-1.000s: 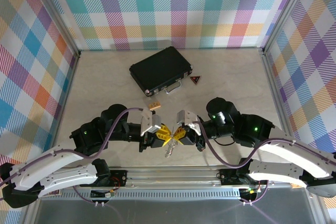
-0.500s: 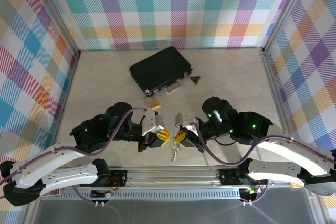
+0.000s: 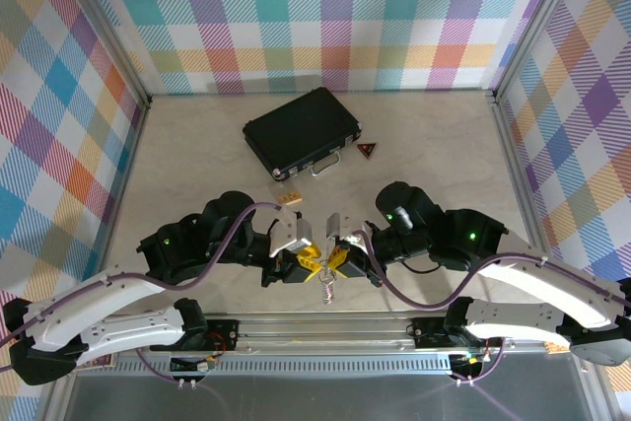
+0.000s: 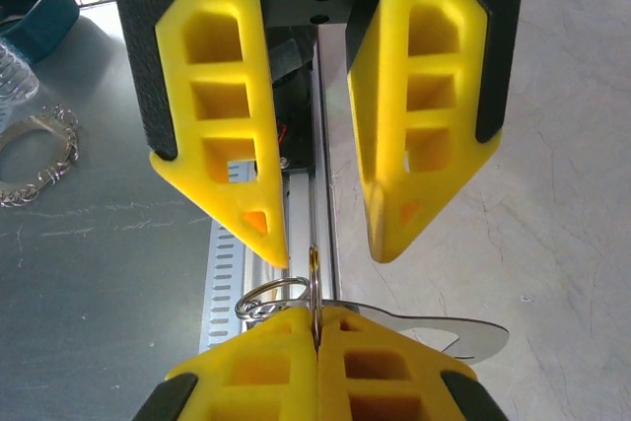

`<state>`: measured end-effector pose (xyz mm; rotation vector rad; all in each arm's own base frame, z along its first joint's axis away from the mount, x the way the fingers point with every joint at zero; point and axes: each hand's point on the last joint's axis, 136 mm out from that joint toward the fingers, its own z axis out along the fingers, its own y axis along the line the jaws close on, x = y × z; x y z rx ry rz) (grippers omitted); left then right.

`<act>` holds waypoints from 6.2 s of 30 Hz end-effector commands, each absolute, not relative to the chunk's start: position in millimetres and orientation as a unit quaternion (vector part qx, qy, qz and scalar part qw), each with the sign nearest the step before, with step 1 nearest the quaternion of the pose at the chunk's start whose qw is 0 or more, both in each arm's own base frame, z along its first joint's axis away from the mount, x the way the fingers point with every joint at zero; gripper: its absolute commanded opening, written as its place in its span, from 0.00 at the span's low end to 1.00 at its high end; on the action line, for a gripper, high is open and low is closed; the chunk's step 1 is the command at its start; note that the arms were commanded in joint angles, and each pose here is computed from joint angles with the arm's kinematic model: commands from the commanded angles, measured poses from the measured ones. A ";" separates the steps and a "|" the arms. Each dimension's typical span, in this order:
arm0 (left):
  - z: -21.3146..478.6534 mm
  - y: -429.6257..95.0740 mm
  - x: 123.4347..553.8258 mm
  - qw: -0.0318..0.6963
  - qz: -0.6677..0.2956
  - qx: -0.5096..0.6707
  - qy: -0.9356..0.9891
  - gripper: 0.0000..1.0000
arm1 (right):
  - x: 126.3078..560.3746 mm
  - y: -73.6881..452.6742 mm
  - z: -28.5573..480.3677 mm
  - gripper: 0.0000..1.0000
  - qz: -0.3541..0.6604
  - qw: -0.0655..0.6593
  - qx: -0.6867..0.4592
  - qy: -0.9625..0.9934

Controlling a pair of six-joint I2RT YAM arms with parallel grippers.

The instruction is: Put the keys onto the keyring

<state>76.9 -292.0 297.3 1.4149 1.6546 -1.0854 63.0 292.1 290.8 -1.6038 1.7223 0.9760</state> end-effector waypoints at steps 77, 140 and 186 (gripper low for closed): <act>336.6 -306.1 79.5 0.410 -0.448 0.543 0.580 0.00 | 64.5 294.8 328.5 0.00 0.372 0.364 -0.594 0.613; 307.0 -292.5 91.9 0.380 -0.368 0.564 0.634 0.35 | 77.8 288.3 311.4 0.00 0.339 0.366 -0.575 0.649; 363.2 -312.1 70.9 0.462 -0.551 0.479 0.504 0.00 | 58.6 290.3 340.2 0.11 0.434 0.423 -0.547 0.578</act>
